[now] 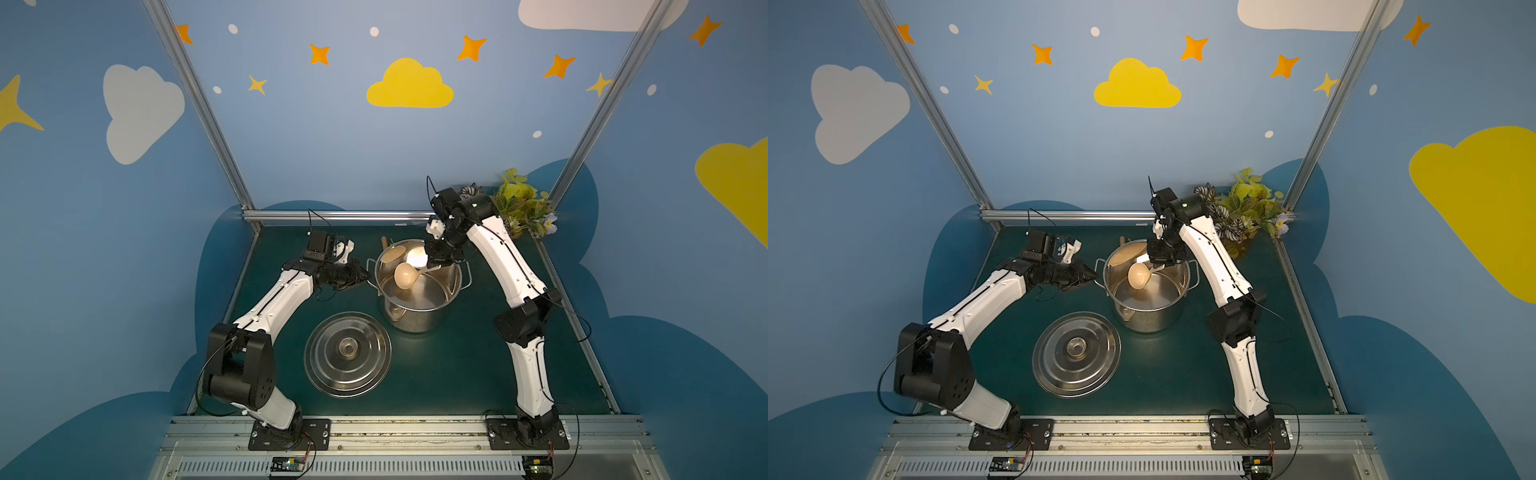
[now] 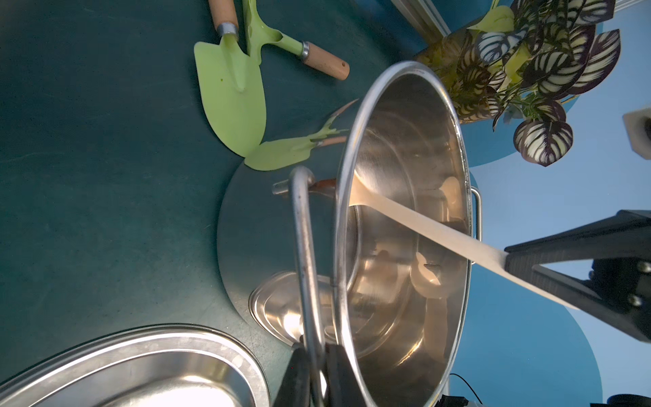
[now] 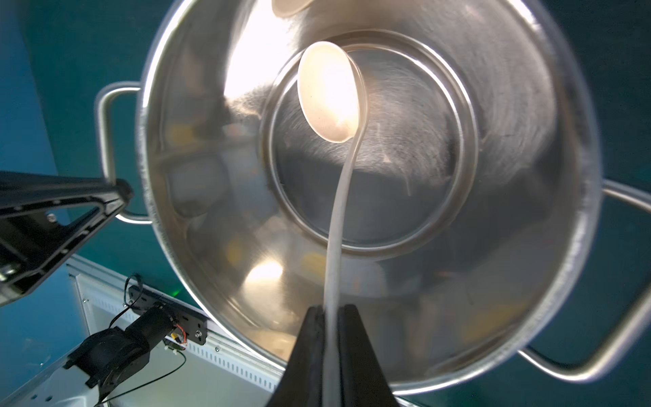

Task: Stir the soup with a spoon
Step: Stir the soup in the pan with a stick.

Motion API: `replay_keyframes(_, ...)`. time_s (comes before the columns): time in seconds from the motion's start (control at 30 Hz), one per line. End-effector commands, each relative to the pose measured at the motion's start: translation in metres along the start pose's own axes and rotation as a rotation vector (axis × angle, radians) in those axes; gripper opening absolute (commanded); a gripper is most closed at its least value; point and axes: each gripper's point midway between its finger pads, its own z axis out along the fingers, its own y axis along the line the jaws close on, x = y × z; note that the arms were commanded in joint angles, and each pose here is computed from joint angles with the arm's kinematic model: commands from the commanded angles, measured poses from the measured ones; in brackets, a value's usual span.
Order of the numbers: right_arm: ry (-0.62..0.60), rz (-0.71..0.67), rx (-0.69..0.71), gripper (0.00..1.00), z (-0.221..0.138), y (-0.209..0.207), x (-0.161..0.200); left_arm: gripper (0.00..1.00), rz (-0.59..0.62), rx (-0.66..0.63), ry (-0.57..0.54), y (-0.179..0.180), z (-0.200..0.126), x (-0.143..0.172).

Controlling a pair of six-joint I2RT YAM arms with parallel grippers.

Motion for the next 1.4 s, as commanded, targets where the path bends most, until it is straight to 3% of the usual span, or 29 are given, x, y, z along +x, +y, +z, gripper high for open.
replay_keyframes(0.0,-0.005,-0.031,-0.068,0.00,-0.003,0.026,0.004,0.12,0.016,0.025,0.103,-0.002,0.005,0.027)
replay_keyframes(0.3,0.077,-0.064,0.010,0.00,-0.013,0.027,0.058,0.12,0.017,0.029,0.100,-0.004,0.003,0.027)
replay_keyframes(0.63,0.074,0.018,0.164,0.00,-0.040,-0.032,0.097,0.12,0.014,0.023,0.100,-0.003,0.003,0.026)
replay_keyframes(1.0,0.019,0.118,0.166,0.00,-0.051,-0.073,0.058,0.12,0.014,0.023,0.103,-0.004,0.002,0.027)
replay_keyframes(1.37,-0.037,0.111,-0.007,0.00,-0.024,-0.029,-0.002,0.12,0.018,0.027,0.113,-0.002,0.004,0.027)
